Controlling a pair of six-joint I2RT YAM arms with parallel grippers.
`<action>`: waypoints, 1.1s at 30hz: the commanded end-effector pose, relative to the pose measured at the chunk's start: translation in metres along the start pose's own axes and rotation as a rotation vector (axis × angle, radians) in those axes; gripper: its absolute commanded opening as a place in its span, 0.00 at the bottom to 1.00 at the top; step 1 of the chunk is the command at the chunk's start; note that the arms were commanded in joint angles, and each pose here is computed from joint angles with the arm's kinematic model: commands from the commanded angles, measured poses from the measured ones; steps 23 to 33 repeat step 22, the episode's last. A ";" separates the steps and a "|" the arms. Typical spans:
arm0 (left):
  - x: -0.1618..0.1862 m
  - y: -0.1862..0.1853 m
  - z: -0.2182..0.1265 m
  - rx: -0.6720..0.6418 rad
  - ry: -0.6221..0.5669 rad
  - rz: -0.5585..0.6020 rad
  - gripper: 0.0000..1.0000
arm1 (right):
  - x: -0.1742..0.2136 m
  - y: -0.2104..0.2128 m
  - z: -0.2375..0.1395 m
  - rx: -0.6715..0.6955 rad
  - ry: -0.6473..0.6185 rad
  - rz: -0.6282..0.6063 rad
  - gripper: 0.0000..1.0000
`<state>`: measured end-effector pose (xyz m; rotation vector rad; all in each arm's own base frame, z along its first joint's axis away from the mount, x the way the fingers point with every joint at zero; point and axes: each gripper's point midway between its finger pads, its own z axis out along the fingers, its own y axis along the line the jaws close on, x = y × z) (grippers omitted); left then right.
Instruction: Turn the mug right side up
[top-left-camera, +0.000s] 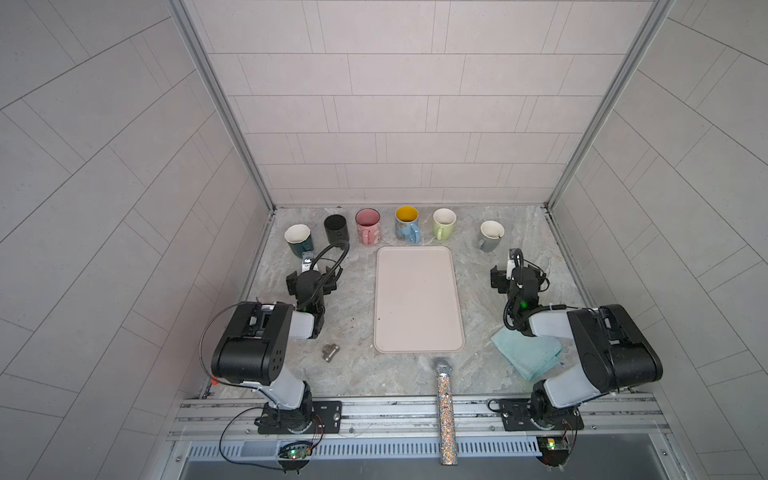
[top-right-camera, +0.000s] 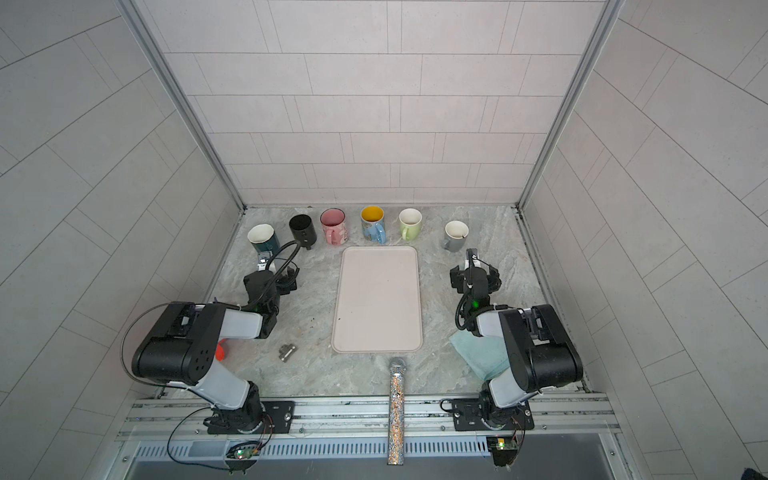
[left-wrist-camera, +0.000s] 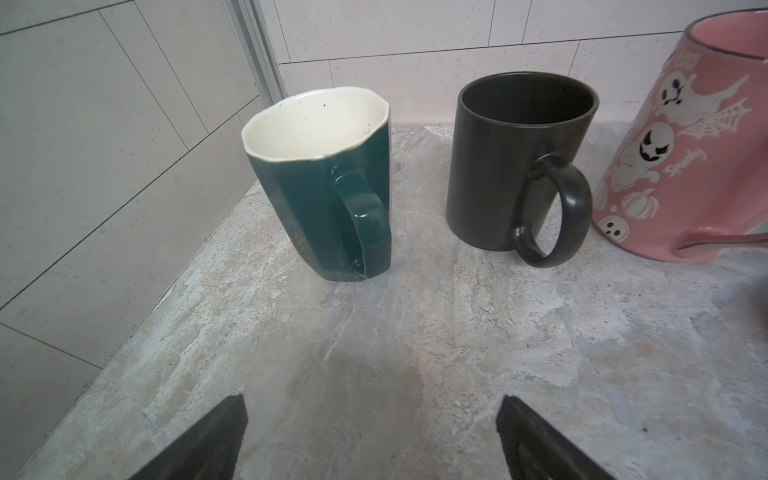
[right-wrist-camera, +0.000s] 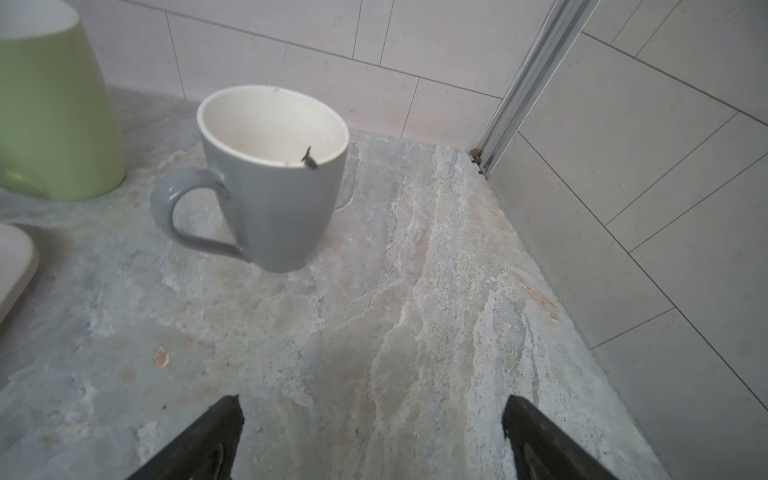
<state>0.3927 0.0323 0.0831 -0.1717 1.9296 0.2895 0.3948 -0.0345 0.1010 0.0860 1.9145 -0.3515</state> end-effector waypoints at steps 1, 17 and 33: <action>-0.006 0.001 0.000 0.002 -0.015 -0.013 1.00 | 0.009 0.014 0.000 -0.097 -0.008 0.038 0.99; -0.006 0.001 -0.001 0.001 -0.015 -0.013 1.00 | 0.009 0.012 0.000 -0.092 -0.021 0.027 0.99; -0.006 0.001 -0.001 0.001 -0.015 -0.013 1.00 | 0.008 0.012 -0.001 -0.091 -0.026 0.029 0.99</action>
